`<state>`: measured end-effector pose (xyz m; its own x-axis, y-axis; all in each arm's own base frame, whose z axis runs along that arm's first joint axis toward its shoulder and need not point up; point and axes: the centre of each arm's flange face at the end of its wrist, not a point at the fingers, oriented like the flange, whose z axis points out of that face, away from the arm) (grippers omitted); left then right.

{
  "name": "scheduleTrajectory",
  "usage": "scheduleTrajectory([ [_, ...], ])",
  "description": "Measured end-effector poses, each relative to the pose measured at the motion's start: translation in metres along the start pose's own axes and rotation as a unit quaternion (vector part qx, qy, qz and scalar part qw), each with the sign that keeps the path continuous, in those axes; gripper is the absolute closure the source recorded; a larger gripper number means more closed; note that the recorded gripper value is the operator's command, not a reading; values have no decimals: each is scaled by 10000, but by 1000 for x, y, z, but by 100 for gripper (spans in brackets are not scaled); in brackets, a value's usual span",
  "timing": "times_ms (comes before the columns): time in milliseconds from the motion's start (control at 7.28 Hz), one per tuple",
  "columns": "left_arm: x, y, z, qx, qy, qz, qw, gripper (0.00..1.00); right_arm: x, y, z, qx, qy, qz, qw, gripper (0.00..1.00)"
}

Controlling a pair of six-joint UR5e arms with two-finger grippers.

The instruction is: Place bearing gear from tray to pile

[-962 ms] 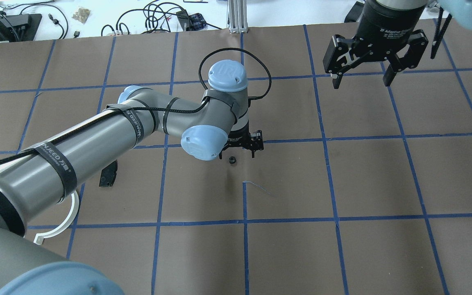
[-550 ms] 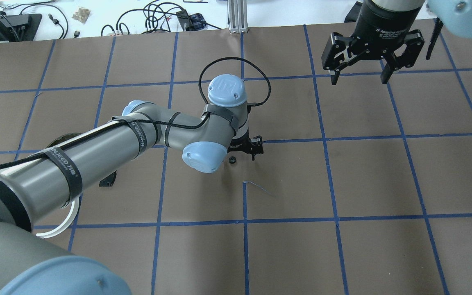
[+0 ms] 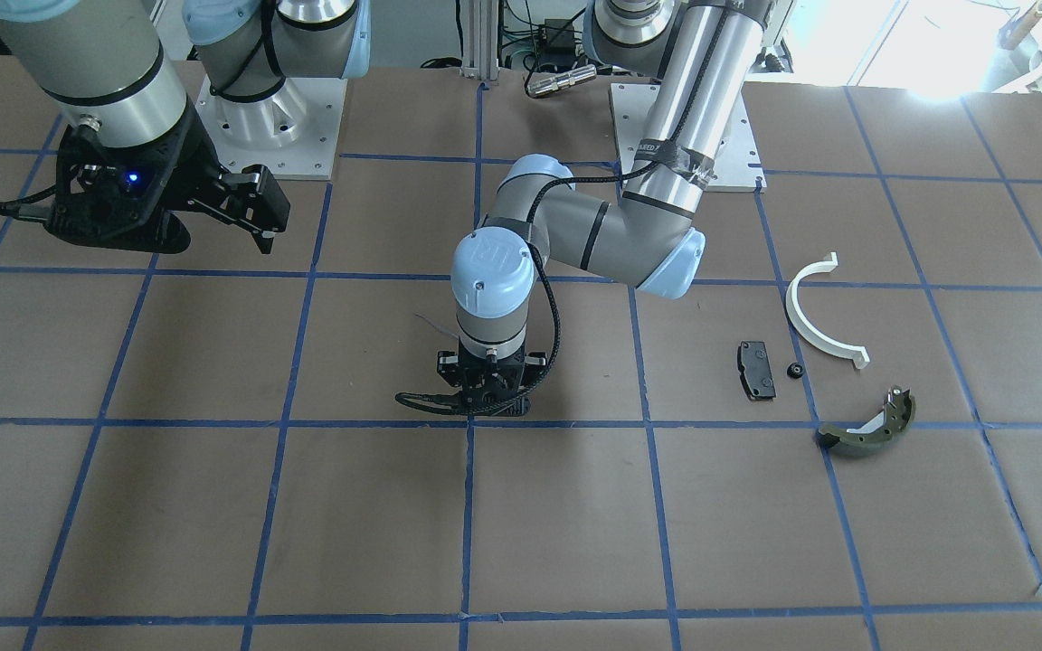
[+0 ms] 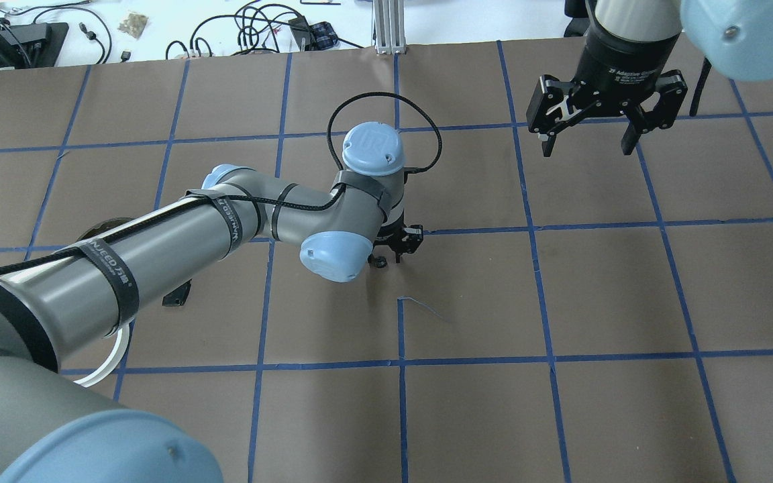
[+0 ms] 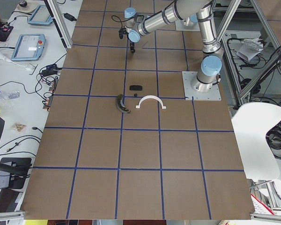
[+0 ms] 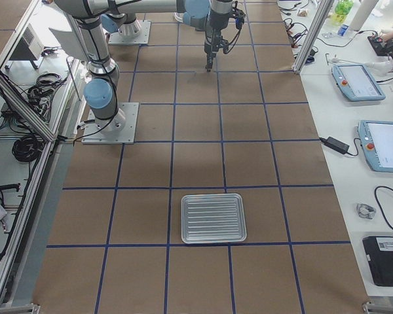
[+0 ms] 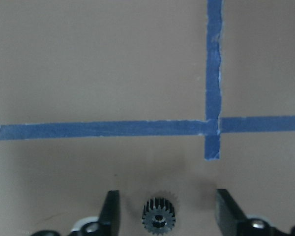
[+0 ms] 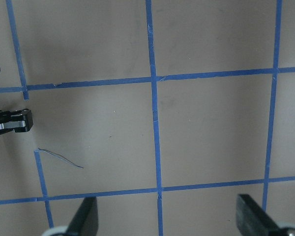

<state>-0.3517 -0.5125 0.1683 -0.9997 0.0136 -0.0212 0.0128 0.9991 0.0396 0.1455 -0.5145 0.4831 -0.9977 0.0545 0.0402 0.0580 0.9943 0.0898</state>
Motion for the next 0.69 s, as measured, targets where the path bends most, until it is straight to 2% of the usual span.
scheduleTrajectory([
  [275, -1, -2, -2, 11, 17, -7, 10000, 100, -1, 1, -2, 58, -43, 11, 10000, 0],
  [687, -7, -19, -29, 135, 83, 25, 9999, 100, -2, -5, -3, 326, -76, 21, 9994, 0],
])
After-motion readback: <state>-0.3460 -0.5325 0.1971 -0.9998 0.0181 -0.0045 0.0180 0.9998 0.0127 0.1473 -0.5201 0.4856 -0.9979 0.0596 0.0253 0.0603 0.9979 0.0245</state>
